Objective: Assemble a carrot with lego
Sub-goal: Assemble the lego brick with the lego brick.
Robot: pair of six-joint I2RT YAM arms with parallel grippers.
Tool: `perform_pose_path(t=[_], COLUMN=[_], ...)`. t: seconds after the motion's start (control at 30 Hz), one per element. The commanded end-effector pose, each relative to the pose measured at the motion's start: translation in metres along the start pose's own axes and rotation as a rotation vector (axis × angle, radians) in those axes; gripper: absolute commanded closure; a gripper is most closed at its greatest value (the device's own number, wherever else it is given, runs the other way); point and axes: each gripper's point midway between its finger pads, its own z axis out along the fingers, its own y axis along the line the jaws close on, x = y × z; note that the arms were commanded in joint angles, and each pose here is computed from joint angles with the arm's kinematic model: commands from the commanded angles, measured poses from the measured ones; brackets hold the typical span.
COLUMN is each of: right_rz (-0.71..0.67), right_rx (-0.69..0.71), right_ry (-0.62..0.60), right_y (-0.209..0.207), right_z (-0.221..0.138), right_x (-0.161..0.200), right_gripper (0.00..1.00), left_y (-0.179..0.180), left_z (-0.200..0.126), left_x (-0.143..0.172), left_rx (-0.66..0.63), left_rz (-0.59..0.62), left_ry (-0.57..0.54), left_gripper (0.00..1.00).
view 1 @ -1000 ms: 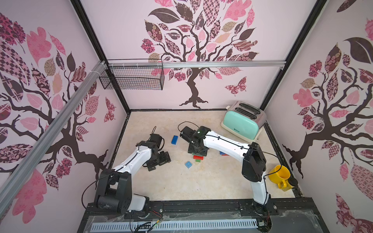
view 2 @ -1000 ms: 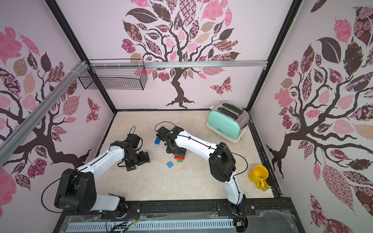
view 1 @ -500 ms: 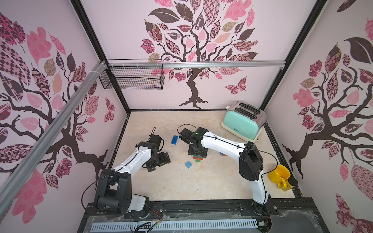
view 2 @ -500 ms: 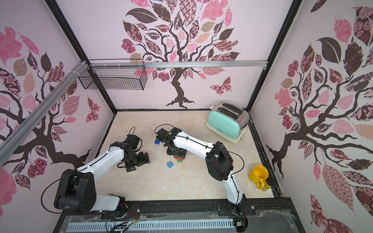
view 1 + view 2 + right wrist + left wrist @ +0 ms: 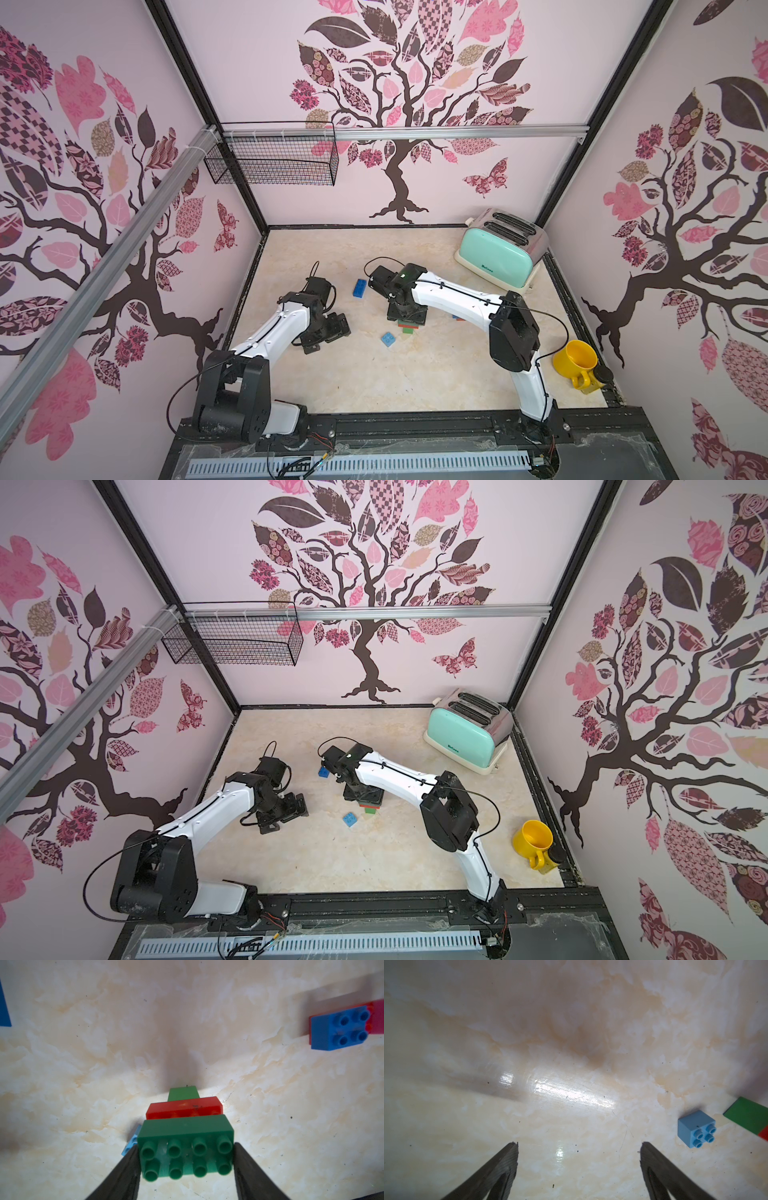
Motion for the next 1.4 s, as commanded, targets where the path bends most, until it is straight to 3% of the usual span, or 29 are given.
perform_pose_path(t=[0.0, 0.5, 1.1, 1.37], right_rz=[-0.039, -0.062, -0.109, -0.155], right_rx=[0.044, -0.001, -0.014, -0.004], right_ry=[0.024, -0.005, 0.076, 0.171], right_y=[-0.004, -0.008, -0.013, -0.008], right_z=[0.009, -0.012, 0.014, 0.032], right_x=[0.006, 0.001, 0.010, 0.023], right_gripper=[0.68, 0.71, 0.70, 0.70], left_y=[0.001, 0.002, 0.003, 0.004], left_z=[-0.001, -0.001, -0.001, -0.001], left_x=[-0.001, -0.002, -0.002, -0.002], left_rx=[0.009, 0.011, 0.007, 0.006], left_rz=[0.009, 0.003, 0.001, 0.001], left_ry=[-0.013, -0.011, -0.010, -0.008], left_gripper=[0.06, 0.06, 0.06, 0.06])
